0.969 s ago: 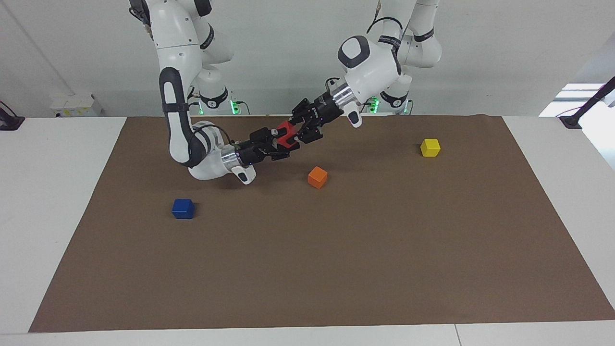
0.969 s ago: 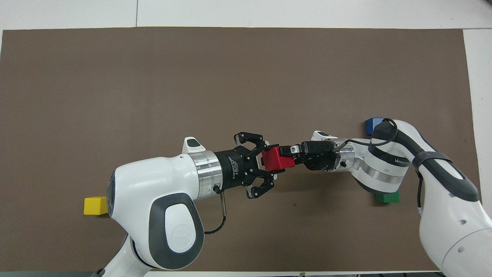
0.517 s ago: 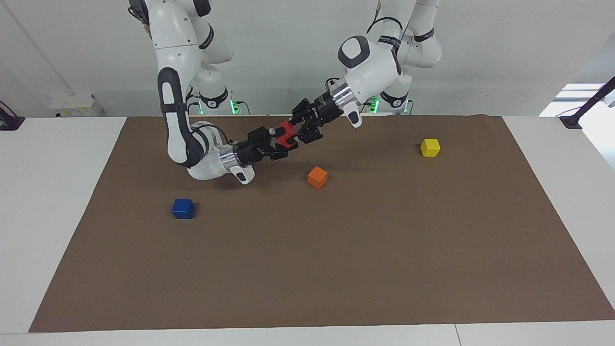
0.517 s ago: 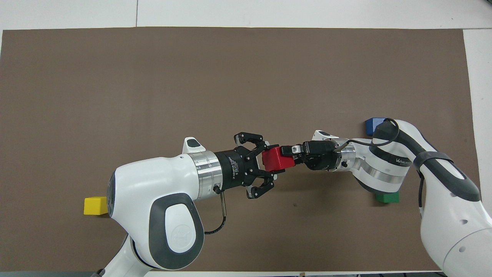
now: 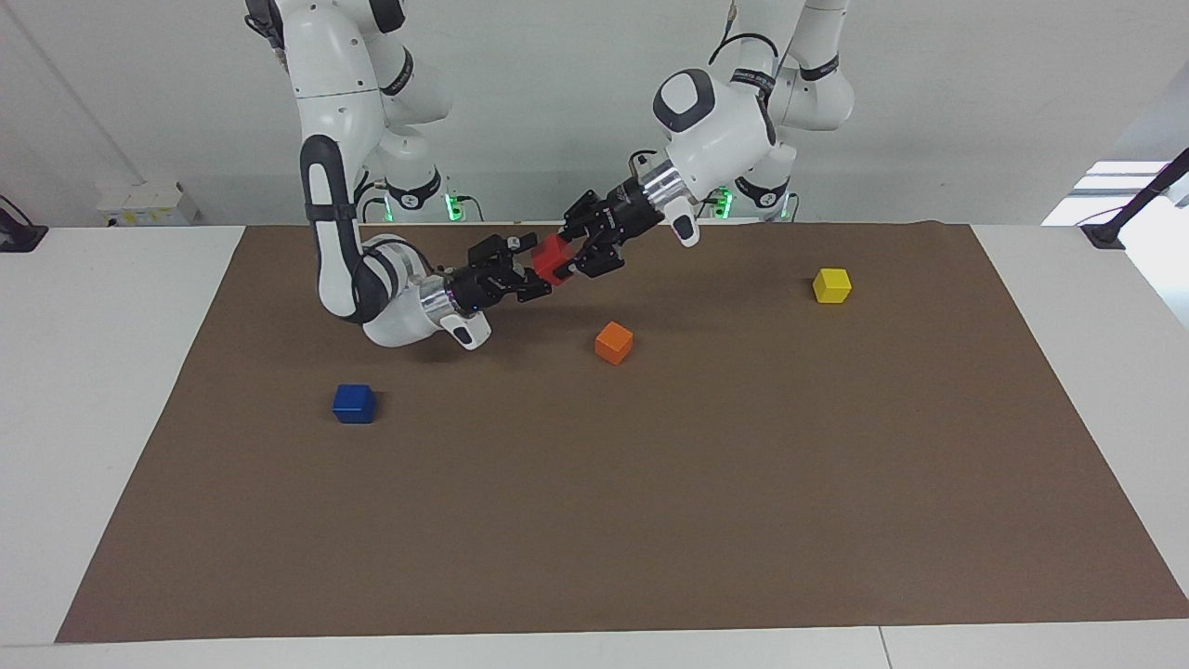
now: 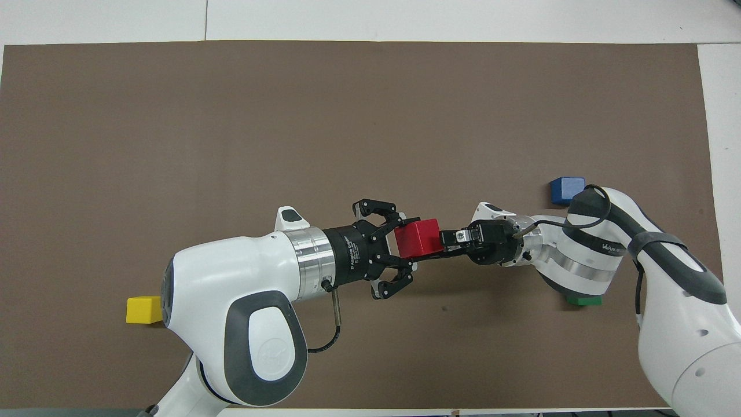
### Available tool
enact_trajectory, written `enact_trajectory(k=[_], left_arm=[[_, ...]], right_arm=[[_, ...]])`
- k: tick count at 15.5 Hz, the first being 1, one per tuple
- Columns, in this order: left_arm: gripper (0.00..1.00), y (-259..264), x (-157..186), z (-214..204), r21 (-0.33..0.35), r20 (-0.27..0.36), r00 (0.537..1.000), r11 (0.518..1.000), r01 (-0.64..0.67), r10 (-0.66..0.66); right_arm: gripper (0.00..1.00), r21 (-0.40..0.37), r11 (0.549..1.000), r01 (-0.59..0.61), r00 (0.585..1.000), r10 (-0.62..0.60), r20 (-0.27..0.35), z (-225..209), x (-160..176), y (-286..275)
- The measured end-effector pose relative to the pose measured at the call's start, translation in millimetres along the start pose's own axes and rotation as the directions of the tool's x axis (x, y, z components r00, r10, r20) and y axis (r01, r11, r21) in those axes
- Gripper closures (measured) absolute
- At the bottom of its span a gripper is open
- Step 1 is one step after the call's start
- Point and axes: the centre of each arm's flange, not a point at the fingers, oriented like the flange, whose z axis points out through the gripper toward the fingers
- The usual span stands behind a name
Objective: Transfer red block to right arm and stack on blue block
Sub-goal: 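Close the right gripper on the red block held by the left gripper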
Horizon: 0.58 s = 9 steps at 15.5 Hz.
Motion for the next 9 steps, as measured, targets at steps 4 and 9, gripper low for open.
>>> enact_trajectory(k=[4,9], left_arm=[[0.45,0.0,0.0,0.0,0.000,0.000,1.000,1.000,0.000,0.000],[0.45,0.0,0.0,0.0,0.000,0.000,1.000,1.000,0.000,0.000]], right_arm=[[0.00,0.004,1.000,0.011,1.000,-0.011,-0.009,2.5,2.6,-0.9],[0.00,-0.005,1.000,0.017,1.000,-0.017,-0.021,8.5,6.0,1.4]])
